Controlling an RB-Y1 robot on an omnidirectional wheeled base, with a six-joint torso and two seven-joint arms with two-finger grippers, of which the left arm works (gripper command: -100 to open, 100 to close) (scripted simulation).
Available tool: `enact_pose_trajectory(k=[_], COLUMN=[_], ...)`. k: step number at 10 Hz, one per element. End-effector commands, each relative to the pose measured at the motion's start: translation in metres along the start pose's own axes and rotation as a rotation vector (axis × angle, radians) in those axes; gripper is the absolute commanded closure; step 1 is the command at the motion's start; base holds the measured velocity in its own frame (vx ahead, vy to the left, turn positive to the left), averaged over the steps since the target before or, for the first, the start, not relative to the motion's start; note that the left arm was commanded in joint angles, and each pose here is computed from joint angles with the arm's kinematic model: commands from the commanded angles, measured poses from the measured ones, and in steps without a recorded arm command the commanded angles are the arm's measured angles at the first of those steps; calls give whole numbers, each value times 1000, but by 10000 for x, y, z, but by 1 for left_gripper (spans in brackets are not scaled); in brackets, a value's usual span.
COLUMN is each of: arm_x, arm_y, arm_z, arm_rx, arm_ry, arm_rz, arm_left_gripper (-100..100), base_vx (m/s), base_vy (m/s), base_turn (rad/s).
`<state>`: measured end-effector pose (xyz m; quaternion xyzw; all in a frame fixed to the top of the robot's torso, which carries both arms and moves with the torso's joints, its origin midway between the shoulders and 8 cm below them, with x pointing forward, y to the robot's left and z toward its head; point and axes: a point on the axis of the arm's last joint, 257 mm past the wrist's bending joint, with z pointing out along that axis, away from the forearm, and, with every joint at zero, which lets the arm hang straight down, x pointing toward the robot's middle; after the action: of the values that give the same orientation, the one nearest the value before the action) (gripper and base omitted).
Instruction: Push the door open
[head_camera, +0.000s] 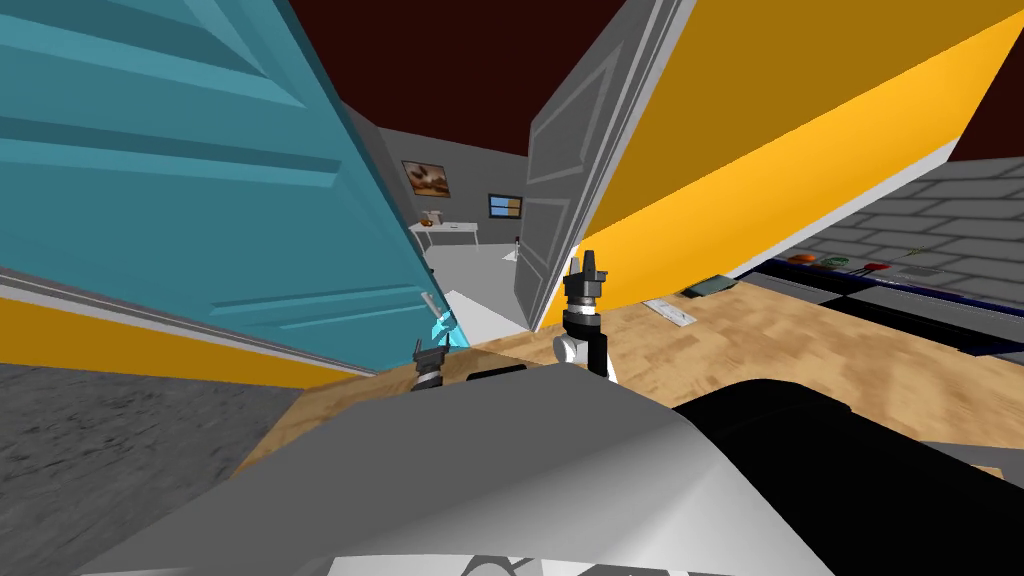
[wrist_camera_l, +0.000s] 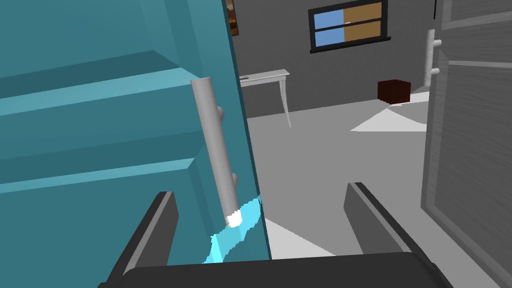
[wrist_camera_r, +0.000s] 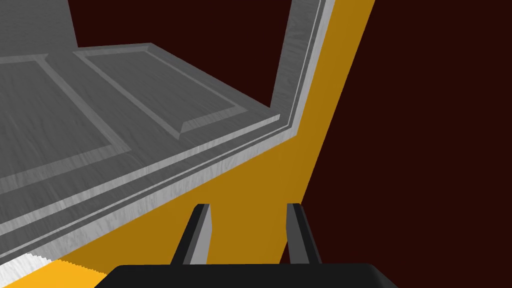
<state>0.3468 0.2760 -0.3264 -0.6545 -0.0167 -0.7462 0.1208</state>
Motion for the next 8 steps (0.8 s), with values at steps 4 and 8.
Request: enact_pose_trajectory(k=[4,8], arm_x=[-362,-523], arm_y=[-127,-198], arm_z=[-226,-326], arm_rx=[14,24], arm_ry=[-83,-120], arm_rz=[-79,-110], arm_left_gripper=[-100,-100], base_vx=[91,70], base_vy=[125,93], base_turn=[-144,-87])
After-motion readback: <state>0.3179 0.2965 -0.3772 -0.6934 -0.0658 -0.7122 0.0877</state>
